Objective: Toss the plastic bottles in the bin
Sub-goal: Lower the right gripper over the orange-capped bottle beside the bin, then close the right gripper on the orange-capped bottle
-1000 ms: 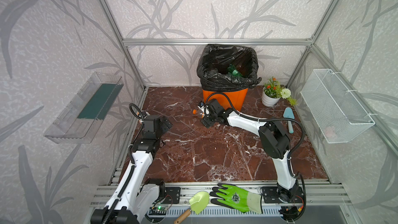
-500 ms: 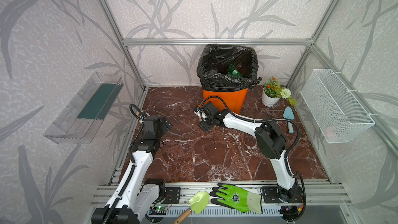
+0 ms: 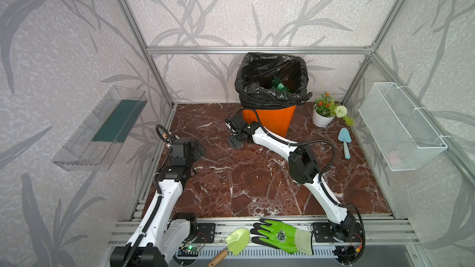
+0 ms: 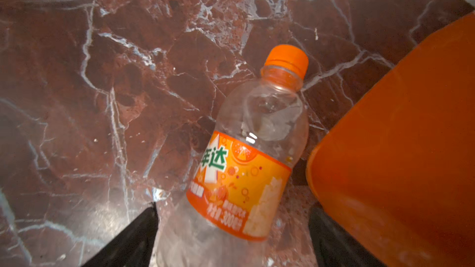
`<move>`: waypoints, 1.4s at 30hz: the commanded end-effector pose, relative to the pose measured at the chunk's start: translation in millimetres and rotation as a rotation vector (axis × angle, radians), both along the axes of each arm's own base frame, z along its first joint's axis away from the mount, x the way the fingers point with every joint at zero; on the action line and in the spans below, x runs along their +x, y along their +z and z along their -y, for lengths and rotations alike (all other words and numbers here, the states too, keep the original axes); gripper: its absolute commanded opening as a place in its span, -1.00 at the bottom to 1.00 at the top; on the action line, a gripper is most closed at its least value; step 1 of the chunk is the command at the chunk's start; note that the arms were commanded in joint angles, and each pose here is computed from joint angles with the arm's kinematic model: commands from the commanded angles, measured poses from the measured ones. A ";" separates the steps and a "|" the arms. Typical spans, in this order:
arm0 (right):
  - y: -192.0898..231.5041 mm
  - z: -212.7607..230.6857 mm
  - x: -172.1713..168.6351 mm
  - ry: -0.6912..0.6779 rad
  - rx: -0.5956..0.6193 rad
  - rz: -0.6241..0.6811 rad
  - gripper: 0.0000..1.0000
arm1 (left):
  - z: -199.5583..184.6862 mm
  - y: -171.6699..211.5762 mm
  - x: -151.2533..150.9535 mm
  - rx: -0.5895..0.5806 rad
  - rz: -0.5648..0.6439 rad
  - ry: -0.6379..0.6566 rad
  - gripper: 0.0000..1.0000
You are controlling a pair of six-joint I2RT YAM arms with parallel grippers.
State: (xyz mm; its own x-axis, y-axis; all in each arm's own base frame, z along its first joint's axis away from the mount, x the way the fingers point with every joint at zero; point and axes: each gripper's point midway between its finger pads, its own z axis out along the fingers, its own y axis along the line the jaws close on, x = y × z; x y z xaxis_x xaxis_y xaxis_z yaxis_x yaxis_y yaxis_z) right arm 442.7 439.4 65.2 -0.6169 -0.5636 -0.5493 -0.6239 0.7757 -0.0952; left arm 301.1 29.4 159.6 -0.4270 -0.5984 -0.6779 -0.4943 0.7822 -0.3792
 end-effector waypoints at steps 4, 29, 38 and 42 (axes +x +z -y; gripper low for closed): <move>-27.3 9.9 -18.4 -0.035 -0.076 -0.166 0.61 | -6.6 -3.2 -5.7 0.025 -0.013 0.012 0.98; -29.0 149.9 -183.0 0.075 -0.193 -0.371 0.54 | -3.3 -12.1 -3.6 -0.034 -0.013 0.017 0.98; -32.4 154.3 -176.0 0.074 -0.292 -0.388 0.66 | -5.7 -8.6 -6.5 -0.026 -0.006 0.028 0.98; -35.6 157.4 -173.9 0.085 -0.357 -0.400 0.46 | -6.4 -10.3 -8.4 -0.024 -0.010 0.032 0.98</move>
State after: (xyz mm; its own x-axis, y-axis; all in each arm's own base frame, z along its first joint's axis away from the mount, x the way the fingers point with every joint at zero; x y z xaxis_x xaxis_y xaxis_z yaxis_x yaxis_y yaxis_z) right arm 276.6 293.8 34.9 -0.6995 -0.7017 -0.1349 -0.7027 0.7098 -0.0488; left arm 296.6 31.7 149.6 -0.4313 -0.6179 -0.6574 -0.5045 0.7692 -0.3921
